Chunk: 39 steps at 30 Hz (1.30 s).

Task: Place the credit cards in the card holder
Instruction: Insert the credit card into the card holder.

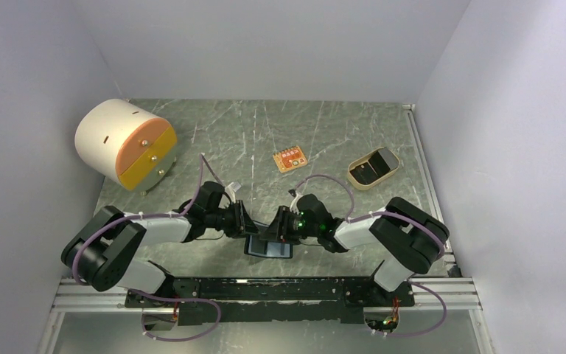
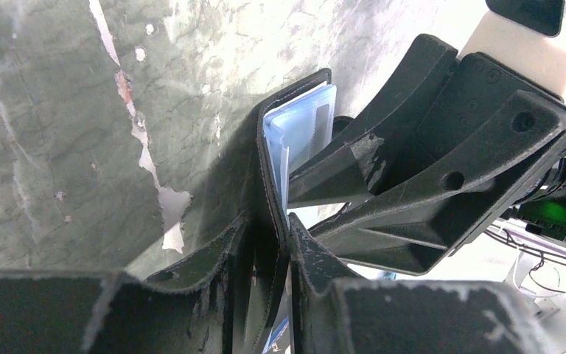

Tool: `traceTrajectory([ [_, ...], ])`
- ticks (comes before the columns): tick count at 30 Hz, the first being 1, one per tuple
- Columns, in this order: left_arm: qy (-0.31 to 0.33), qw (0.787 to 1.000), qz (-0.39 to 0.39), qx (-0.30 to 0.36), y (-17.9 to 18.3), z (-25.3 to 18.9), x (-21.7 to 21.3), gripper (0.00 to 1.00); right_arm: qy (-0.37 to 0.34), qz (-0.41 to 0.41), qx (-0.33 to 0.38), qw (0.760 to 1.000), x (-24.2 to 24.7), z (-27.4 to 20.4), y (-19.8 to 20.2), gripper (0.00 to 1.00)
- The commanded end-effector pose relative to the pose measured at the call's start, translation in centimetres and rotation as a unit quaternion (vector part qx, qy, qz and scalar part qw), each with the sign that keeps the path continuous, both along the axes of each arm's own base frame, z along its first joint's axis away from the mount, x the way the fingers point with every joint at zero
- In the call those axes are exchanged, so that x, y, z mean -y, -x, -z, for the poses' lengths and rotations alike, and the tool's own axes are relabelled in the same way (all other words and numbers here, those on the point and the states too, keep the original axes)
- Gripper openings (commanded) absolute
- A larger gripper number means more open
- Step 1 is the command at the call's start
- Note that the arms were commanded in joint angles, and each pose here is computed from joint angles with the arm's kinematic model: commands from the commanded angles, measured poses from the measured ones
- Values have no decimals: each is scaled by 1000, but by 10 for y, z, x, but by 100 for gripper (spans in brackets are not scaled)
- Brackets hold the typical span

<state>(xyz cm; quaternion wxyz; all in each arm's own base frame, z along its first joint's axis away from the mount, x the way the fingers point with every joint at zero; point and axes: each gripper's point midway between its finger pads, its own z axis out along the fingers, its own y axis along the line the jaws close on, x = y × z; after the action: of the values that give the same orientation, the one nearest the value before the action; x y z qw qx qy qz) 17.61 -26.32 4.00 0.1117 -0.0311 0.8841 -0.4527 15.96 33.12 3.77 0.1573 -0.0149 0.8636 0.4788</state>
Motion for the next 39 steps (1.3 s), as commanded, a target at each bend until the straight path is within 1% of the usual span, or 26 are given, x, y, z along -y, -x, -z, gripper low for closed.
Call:
traceTrajectory([
  [1, 6, 1000, 4, 7, -1, -1, 1, 27, -30, -5, 15, 999, -13, -14, -3, 41],
  [3, 4, 1000, 3, 8, -1, -1, 0, 27, -27, -8, 13, 1000, -14, -11, -4, 41],
  [9, 2, 1000, -3, 8, -4, -2, 1, 27, -52, -19, 4, 998, -25, -19, 0, 40],
  [13, -7, 1000, -2, -2, -3, 1, 2, 25, -53, -20, 9, 998, -27, -20, 0, 40],
  [17, -31, 999, -10, 1, -7, -1, -2, 14, -32, -27, 10, 999, -24, -11, 1, 41],
  [18, -39, 999, -12, 5, -9, -3, -3, 10, -25, -29, 12, 999, -23, -9, 2, 41],
  [19, -48, 999, -14, 8, -10, -3, -6, 9, -19, -31, 14, 999, -21, -7, 3, 41],
  [22, -70, 997, -16, 12, -13, -3, -11, 9, 1, -34, 18, 999, -17, -2, 3, 41],
  [24, -71, 997, -15, 15, -14, -6, -11, 9, 12, -38, 21, 999, -14, 1, 3, 41],
  [29, -75, 997, -15, 15, -15, -7, -11, 9, 11, -57, 34, 998, -12, -3, 8, 41],
  [35, -46, 999, -15, 12, -14, -13, -6, 9, 66, -34, 44, 996, 4, 3, 2, 43],
  [39, -44, 999, -20, 11, -12, -15, -8, 9, 90, -22, 68, 993, 14, -3, -4, 42],
])
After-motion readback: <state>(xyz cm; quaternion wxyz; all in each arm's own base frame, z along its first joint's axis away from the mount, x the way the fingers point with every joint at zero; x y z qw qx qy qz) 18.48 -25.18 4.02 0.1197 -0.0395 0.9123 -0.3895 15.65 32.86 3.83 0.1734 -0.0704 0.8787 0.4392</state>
